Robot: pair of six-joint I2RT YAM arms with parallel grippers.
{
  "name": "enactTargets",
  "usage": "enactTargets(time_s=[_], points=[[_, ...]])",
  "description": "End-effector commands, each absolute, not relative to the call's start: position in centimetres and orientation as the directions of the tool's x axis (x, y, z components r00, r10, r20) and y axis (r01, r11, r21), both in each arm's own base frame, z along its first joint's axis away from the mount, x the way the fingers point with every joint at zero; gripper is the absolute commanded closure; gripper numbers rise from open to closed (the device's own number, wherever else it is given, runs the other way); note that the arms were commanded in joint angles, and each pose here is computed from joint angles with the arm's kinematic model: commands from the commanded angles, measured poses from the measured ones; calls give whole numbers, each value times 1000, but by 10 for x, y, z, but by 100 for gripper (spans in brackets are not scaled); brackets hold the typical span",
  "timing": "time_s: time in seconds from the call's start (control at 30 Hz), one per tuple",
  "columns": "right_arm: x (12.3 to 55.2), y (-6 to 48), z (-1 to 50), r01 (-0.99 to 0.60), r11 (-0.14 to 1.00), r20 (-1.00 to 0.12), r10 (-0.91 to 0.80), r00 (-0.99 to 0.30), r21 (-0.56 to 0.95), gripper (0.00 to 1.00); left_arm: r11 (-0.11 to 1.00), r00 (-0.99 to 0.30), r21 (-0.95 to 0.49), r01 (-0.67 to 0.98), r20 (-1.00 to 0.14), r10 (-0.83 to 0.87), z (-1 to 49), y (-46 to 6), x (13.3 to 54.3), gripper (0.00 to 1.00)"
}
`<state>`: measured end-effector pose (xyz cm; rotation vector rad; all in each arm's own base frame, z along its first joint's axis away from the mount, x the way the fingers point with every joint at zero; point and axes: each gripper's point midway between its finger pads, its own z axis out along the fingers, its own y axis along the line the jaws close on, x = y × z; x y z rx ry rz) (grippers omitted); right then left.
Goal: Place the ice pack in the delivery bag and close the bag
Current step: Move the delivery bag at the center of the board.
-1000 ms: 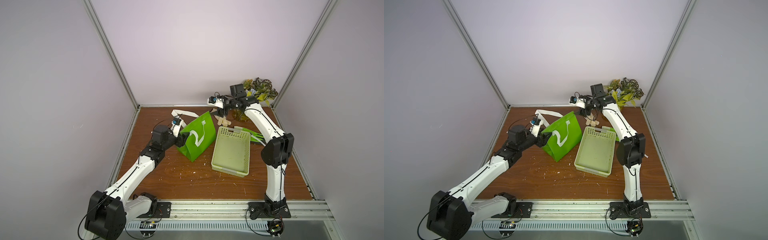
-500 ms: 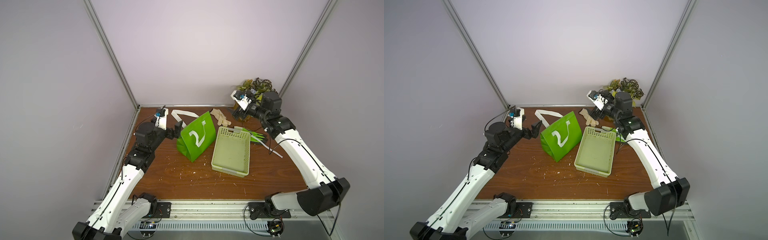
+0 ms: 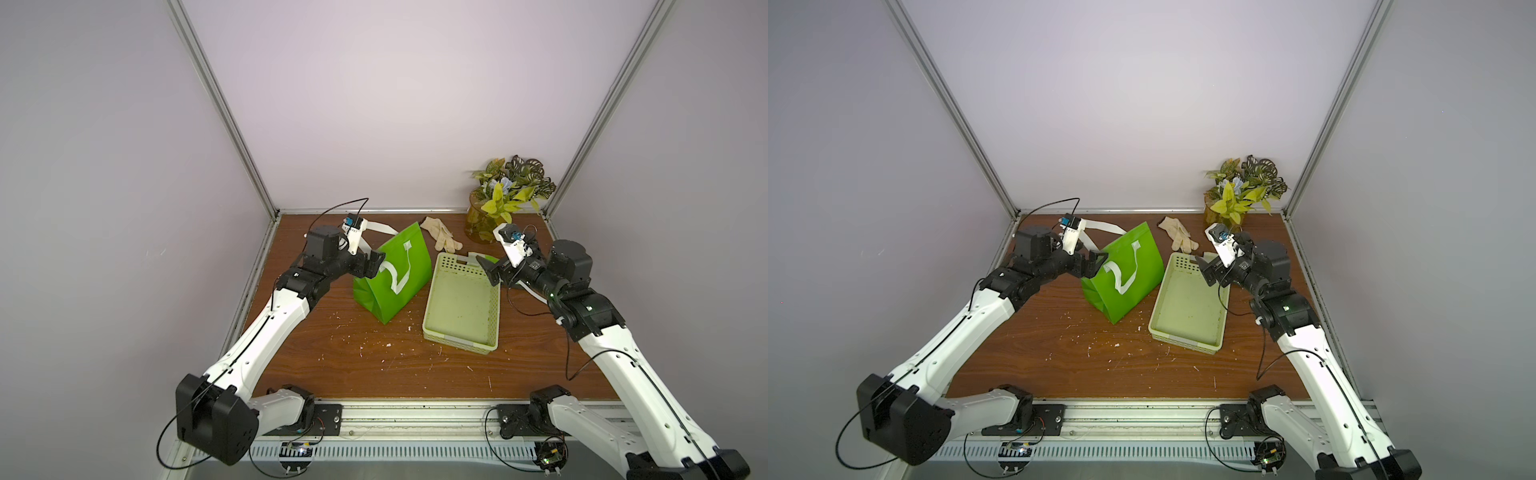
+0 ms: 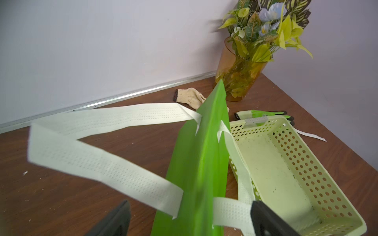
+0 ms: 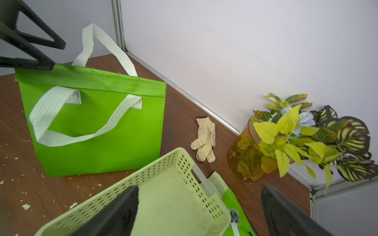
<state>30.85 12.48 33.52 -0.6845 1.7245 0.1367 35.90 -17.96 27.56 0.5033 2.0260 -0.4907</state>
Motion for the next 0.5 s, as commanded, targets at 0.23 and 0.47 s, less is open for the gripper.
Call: enactTargets(time_s=[0.23, 0.47], points=[[277, 101, 321, -430, 879, -933, -309, -185, -206, 1, 851, -530, -82, 519, -812, 245, 250, -188, 384, 47], [280, 98, 315, -413, 886, -931, -310, -195, -208, 1, 841, -509, -64, 538, -820, 263, 259, -192, 389, 97]])
